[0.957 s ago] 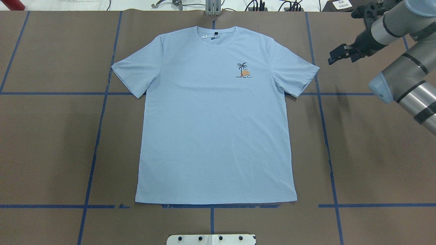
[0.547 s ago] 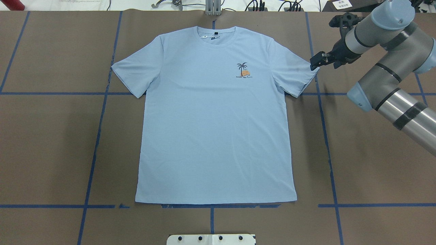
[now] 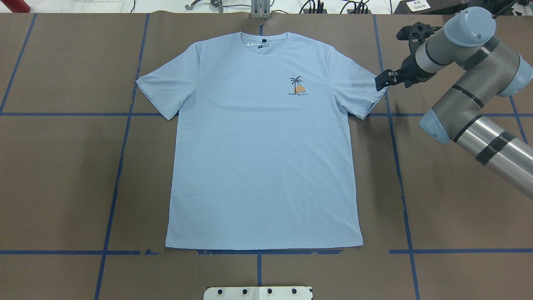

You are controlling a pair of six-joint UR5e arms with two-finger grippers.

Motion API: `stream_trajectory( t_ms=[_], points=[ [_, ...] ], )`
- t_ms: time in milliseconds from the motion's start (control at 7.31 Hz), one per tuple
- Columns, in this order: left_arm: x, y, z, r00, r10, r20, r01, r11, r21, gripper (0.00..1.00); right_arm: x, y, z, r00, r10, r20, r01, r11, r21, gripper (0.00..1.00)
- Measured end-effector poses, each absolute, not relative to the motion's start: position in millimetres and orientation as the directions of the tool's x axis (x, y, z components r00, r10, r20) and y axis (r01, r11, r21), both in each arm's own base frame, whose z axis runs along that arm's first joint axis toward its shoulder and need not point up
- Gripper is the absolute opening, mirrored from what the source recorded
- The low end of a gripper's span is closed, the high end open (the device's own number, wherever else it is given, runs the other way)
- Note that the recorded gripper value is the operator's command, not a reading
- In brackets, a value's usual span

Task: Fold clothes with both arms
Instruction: 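Move the right gripper to the sleeve nearest it and grasp it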

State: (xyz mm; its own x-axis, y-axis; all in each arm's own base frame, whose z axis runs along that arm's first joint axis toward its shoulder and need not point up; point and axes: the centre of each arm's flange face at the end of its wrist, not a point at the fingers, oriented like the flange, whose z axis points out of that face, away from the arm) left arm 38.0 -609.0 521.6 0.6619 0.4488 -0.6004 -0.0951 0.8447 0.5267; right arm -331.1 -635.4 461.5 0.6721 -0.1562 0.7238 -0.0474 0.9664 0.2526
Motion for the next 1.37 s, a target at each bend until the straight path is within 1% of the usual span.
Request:
stream_trajectory(
  t_ms=[137, 547, 957, 1094, 1231, 1368],
  points=[
    [38.3, -609.1, 521.3, 0.660, 0.449, -0.602, -0.095, 0.845, 0.526, 1.00, -336.3, -640.7, 463.3, 0.684, -0.150, 0.714, -0.052, 0.966, 0.252, 0.99],
    [38.7, -609.3, 521.5, 0.658, 0.449, -0.604, -0.095, 0.846, 0.525, 1.00, -353.6, -663.8, 466.2, 0.704, -0.127, 0.699, -0.053, 0.972, 0.230, 0.93],
    [38.9, -609.7, 520.7, 0.658, 0.452, -0.603, -0.096, 0.844, 0.528, 1.00, -358.3, -672.1, 474.4, 0.714, -0.113, 0.691, -0.048, 0.977, 0.209, 0.81],
    [39.0, -609.8, 520.5, 0.658, 0.452, -0.602, -0.096, 0.844, 0.528, 1.00, -358.0, -671.8, 478.2, 0.716, -0.110, 0.689, -0.046, 0.978, 0.204, 0.73],
    [38.8, -609.8, 520.5, 0.658, 0.452, -0.602, -0.096, 0.843, 0.529, 1.00, -357.7, -671.8, 481.5, 0.718, -0.106, 0.687, -0.045, 0.979, 0.199, 0.62],
    [38.8, -609.8, 520.5, 0.658, 0.453, -0.602, -0.097, 0.843, 0.529, 1.00, -357.7, -671.9, 483.0, 0.720, -0.104, 0.686, -0.045, 0.980, 0.196, 0.49]
  ],
)
